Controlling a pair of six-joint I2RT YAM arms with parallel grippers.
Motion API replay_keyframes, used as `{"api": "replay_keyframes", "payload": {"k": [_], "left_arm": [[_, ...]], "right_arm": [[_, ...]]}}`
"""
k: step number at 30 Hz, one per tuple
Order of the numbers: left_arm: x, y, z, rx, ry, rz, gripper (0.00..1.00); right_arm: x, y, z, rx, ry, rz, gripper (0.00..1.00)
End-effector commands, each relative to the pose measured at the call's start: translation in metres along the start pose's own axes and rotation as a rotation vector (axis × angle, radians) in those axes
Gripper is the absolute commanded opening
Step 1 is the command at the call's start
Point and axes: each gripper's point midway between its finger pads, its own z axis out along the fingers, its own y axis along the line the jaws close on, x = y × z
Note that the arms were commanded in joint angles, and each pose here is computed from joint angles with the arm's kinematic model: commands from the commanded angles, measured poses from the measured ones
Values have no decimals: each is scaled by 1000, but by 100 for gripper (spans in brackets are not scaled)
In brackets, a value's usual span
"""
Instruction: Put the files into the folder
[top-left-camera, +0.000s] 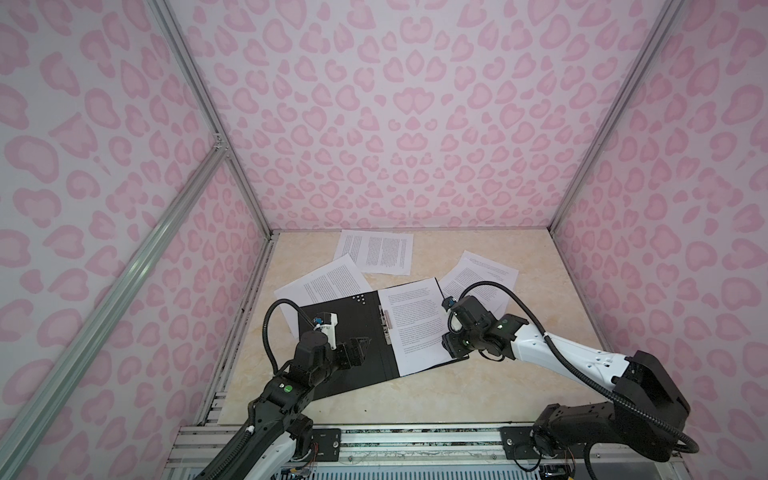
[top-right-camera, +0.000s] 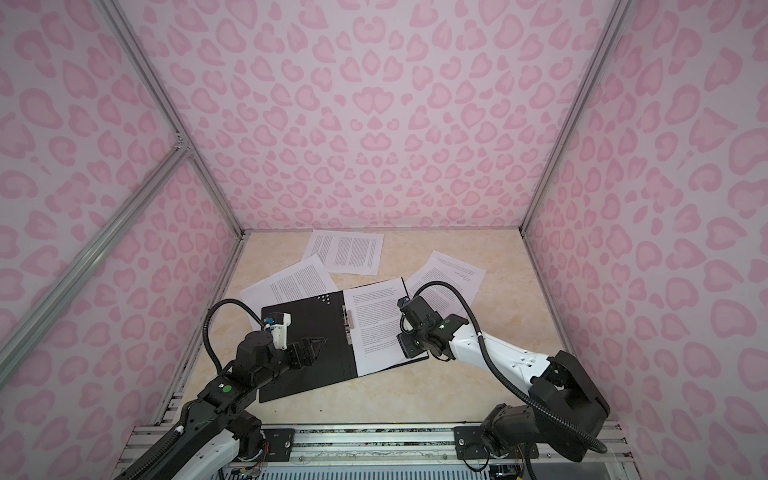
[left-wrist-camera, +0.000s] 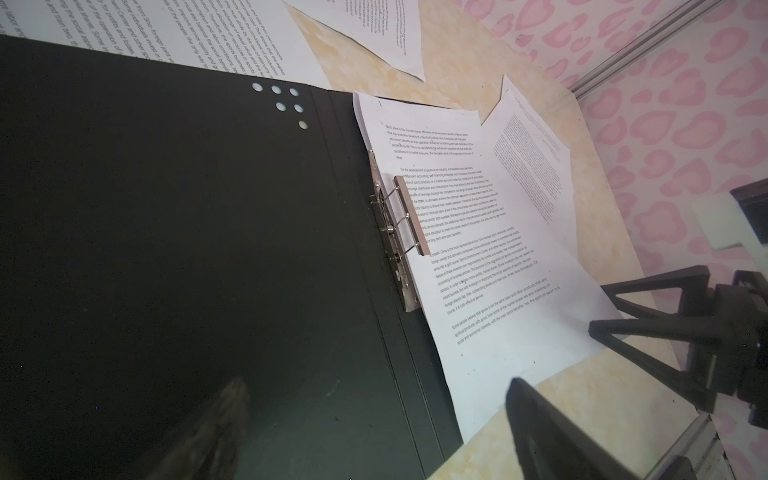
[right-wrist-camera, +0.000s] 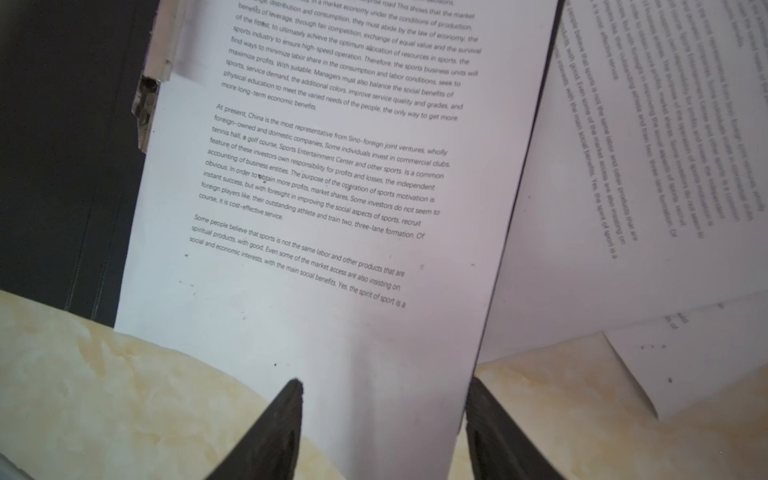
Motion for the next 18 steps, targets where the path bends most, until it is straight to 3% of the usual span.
{"api": "replay_keyframes", "payload": {"k": [1,9,18], "left_arm": [[-8,-5,-2,12,-24,12,98],[-8,-6,-2,14,-23,10,98],[-8,-6,-2,18,-21,10,98]], "right_arm": [[-1,-2,4,5,-6,25,69],[-1,-4,17,-46,-10,78,69],[11,-21,33,7,6,162,75]]}}
